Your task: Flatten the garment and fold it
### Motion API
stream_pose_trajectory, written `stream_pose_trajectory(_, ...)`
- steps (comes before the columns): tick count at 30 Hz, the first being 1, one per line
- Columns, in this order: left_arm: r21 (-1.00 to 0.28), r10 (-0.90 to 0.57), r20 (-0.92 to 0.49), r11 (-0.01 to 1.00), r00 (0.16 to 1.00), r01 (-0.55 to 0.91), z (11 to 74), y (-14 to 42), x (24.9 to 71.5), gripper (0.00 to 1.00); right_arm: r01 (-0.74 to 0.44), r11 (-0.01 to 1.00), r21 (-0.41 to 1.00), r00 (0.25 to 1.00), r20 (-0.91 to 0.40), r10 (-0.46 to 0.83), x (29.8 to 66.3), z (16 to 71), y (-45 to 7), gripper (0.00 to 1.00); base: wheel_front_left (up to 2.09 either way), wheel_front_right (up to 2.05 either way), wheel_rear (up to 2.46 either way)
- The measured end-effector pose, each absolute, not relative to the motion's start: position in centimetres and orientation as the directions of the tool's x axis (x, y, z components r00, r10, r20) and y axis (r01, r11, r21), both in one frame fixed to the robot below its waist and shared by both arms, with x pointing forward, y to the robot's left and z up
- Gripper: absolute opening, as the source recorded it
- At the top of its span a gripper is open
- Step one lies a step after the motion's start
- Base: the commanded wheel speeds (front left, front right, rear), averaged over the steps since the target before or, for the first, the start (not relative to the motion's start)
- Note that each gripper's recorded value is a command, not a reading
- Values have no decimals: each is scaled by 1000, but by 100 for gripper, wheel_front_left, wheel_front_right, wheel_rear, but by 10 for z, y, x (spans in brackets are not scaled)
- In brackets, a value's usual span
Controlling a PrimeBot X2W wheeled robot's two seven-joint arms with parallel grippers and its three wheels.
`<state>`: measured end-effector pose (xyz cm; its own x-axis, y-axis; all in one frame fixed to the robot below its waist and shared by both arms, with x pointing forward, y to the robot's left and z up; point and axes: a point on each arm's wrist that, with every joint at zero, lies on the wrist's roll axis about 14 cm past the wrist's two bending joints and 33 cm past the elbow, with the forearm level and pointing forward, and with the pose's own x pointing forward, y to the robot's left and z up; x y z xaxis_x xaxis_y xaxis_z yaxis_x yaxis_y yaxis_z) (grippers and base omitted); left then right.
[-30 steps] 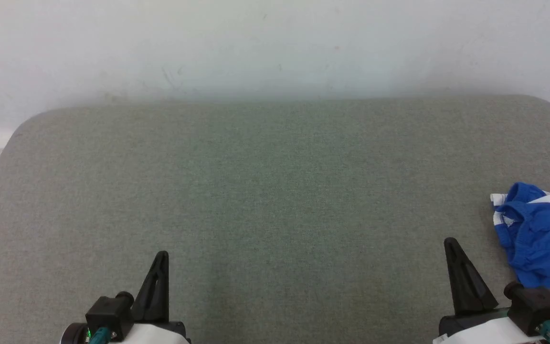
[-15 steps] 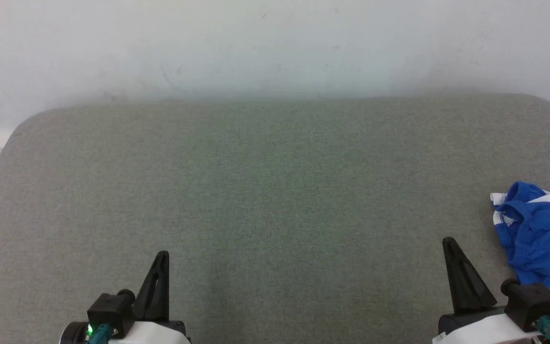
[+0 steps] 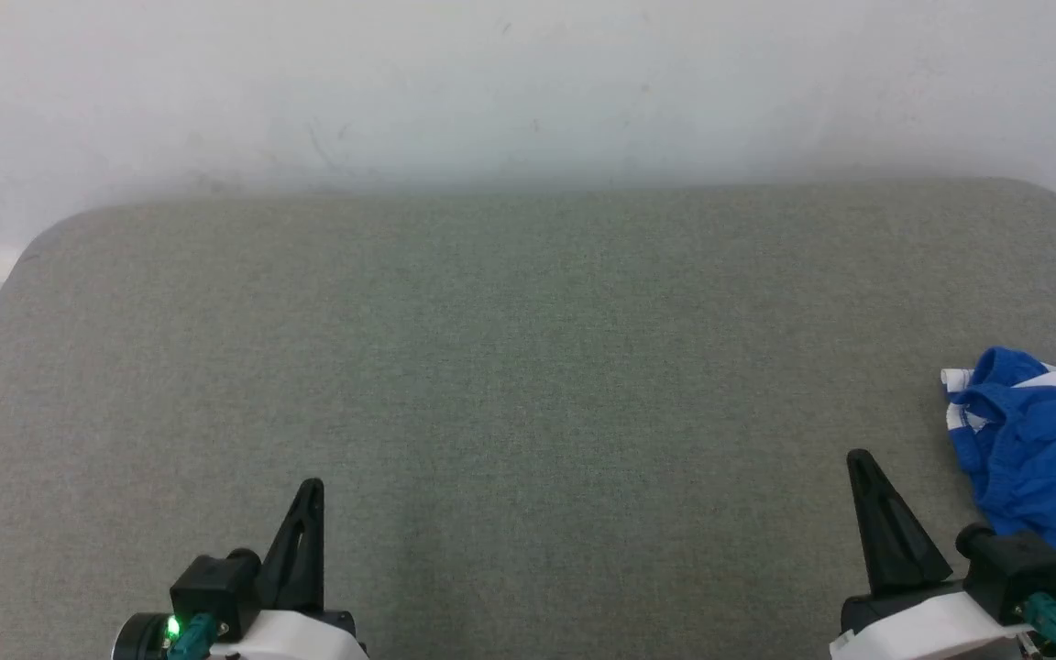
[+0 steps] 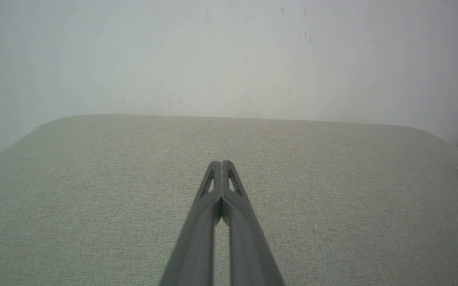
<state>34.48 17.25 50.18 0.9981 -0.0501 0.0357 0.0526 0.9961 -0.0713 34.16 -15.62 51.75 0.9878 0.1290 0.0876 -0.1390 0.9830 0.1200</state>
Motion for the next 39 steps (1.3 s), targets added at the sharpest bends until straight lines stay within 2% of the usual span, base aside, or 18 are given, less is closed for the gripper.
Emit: stream_pose_trajectory(39, -21, -39, 16, 999, 999, 40, 510, 173, 356, 0, -138, 989, 54, 990, 39, 136, 352, 518, -157, 0, 0, 0, 0)
